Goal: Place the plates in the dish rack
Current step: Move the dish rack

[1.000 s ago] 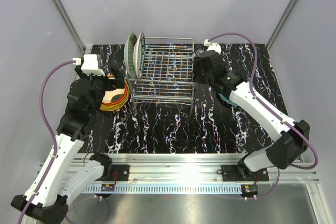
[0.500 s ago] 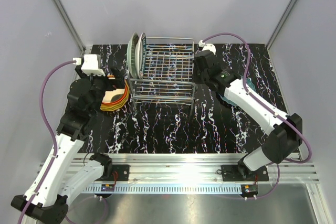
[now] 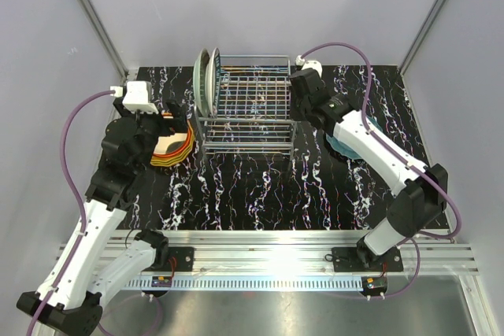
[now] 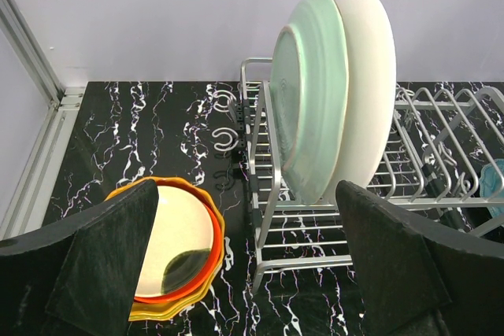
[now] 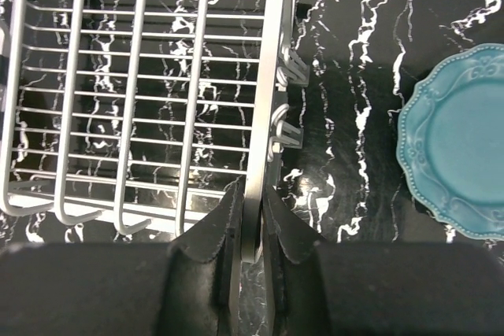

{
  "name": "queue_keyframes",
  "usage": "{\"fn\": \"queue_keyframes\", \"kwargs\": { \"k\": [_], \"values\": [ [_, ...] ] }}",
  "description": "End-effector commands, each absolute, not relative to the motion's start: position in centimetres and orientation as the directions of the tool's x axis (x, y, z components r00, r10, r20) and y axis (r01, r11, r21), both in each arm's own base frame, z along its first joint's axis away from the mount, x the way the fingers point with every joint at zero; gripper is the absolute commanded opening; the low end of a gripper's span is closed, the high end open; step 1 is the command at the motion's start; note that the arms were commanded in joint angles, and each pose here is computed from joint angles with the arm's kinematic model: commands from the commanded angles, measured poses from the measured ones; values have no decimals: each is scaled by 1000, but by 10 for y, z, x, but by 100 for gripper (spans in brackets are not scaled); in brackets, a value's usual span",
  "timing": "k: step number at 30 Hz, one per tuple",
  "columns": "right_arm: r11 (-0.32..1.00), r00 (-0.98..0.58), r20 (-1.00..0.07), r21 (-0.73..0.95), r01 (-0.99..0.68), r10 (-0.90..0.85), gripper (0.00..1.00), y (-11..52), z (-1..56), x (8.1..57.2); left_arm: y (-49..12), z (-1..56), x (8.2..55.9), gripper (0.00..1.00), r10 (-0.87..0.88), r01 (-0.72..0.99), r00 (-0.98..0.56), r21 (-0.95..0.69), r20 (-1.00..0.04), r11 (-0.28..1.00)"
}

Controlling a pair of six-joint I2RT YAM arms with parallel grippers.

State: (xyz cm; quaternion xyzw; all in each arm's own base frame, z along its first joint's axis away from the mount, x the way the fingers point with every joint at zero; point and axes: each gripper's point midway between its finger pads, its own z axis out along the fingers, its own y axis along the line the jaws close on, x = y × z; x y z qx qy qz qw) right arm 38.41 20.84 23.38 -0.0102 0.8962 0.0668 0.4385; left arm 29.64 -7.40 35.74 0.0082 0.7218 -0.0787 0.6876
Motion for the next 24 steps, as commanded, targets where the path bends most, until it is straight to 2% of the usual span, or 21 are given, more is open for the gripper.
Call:
{"fn": "queue_keyframes", "kwargs": {
  "k": [1,14,24],
  "values": [
    [992,-504,-861,112,-60,67,18,196,281,405,-76,378,295,99,-116,138,-6,-116,-993,984],
    [990,-519,-854,109,-88,48,19,194,278,413,-77,376,297,99,-115,140,-13,-115,-993,983],
    [986,-511,-857,135,-101,65,31,195,291,408,-77,374,298,99,-111,135,-20,-112,-994,985]
  ]
}}
